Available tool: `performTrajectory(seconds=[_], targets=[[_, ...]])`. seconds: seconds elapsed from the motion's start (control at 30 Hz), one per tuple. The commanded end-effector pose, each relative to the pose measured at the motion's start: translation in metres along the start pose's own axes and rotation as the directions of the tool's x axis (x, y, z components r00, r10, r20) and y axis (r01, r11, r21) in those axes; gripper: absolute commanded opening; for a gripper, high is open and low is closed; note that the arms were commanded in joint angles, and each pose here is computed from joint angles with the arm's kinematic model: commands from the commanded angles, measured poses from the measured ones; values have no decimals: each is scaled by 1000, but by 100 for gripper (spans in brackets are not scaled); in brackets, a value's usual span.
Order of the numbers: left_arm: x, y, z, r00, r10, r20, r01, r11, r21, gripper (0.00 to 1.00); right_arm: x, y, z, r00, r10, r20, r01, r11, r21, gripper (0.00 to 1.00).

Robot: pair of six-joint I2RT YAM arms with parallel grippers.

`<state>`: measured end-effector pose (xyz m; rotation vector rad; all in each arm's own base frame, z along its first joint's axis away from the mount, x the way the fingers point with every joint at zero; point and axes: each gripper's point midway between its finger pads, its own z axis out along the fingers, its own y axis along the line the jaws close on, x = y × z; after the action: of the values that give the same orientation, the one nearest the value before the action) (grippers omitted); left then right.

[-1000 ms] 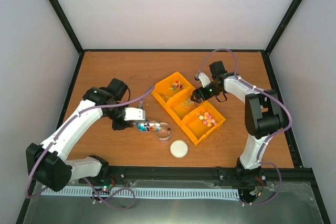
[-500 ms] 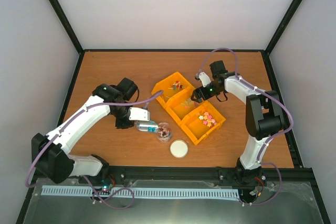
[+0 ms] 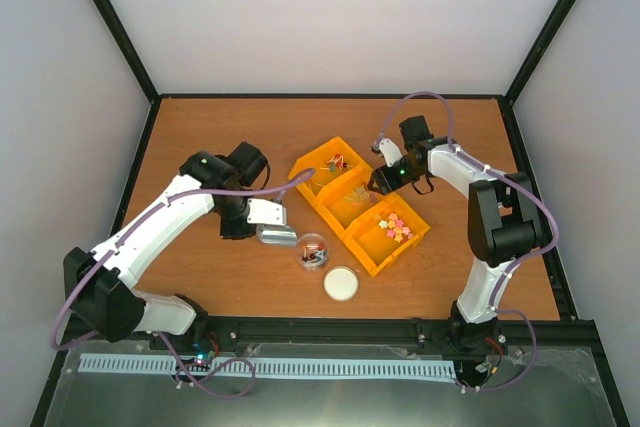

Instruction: Pack the candies

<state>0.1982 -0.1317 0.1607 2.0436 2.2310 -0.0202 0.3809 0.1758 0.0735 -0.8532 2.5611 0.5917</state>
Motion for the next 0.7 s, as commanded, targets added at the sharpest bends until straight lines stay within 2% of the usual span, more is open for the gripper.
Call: performTrajectory(seconds=[0.0, 0.13, 0.23, 0.43, 0.67], targets=[[-9, 2, -18, 999, -25, 33, 26, 1000, -12, 1, -9, -1, -10, 999, -13, 32, 13, 1000, 17, 56], [-35, 12, -33, 983, -121, 138, 122, 993, 2, 1, -7, 0, -6, 1000, -18, 21, 17, 1000, 17, 50], [-51, 36, -40, 963, -219, 160, 224, 974, -17, 1, -5, -1, -5, 1000, -24, 17, 24, 999, 29, 46], [-61, 80, -45, 933, -354, 60, 358, 932, -61, 1, -3, 1, -2, 999, -38, 10, 37, 998, 47, 39], [-64, 111, -36, 923, -381, -53, 375, 921, -102, 1, -3, 1, 2, 999, -54, 6, 54, 997, 64, 33]])
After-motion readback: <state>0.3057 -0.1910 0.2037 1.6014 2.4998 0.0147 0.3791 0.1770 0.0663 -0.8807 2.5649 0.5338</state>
